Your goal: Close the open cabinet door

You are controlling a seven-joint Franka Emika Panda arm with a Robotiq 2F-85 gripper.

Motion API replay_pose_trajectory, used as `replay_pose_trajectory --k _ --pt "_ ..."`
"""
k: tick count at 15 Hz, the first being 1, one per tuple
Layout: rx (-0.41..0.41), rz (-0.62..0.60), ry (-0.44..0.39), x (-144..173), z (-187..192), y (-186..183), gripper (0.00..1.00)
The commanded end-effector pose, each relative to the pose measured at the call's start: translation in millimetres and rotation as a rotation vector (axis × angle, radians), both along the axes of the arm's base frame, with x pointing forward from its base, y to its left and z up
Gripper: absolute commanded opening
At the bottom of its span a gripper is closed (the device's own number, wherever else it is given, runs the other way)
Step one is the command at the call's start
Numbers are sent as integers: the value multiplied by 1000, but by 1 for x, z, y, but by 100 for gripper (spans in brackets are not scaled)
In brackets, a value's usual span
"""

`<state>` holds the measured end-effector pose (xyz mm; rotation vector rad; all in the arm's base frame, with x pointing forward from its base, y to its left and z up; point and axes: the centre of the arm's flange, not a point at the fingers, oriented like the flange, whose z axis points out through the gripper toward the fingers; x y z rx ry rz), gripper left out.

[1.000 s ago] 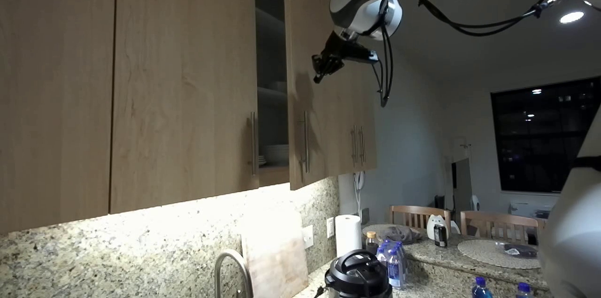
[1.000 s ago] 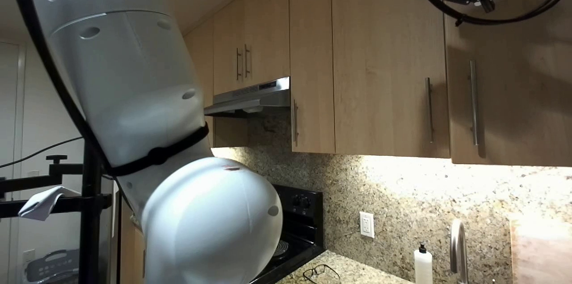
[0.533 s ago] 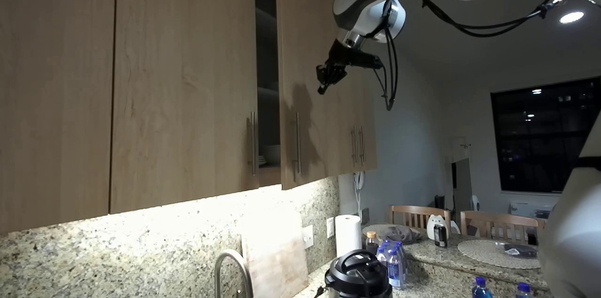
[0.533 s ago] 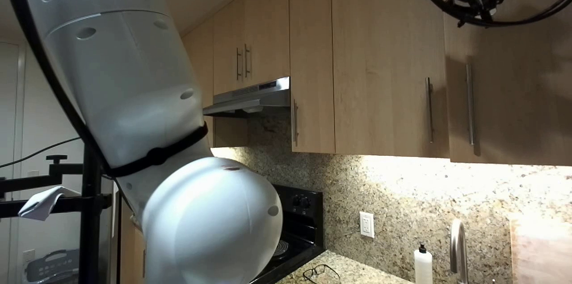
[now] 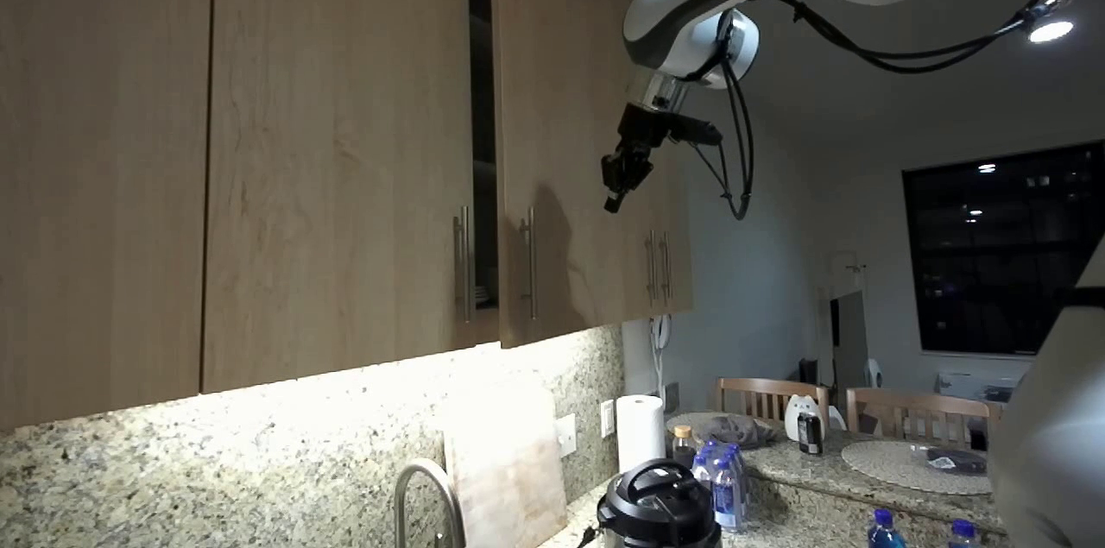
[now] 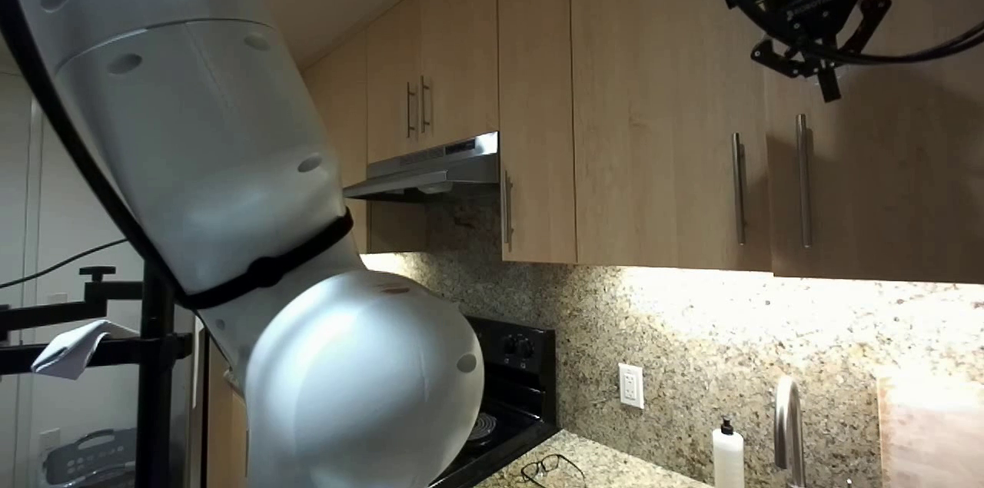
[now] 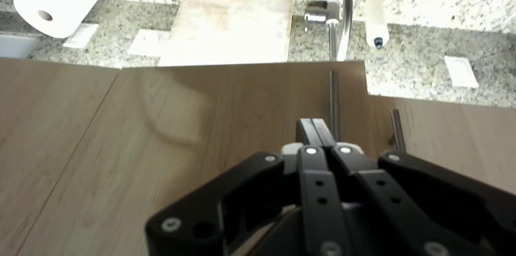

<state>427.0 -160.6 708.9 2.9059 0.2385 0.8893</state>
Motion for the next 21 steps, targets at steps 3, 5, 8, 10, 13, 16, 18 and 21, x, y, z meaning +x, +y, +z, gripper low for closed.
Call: replay_pose_trajectory --k 3,5,8,10,13,16,18,21 --pt "-62 3 116 -27 -36 -9 0" --pt "-70 -10 143 -33 -43 -12 0" --pt "-94 -36 196 -43 -54 -11 0" --pt "-142 -27 241 -51 -63 -8 0" --pt "-145 9 321 -65 -76 2 0" --pt "-130 27 388 -76 -86 15 0" --pt "-105 27 426 -83 -88 19 0" --pt "-80 35 461 -91 -87 26 0"
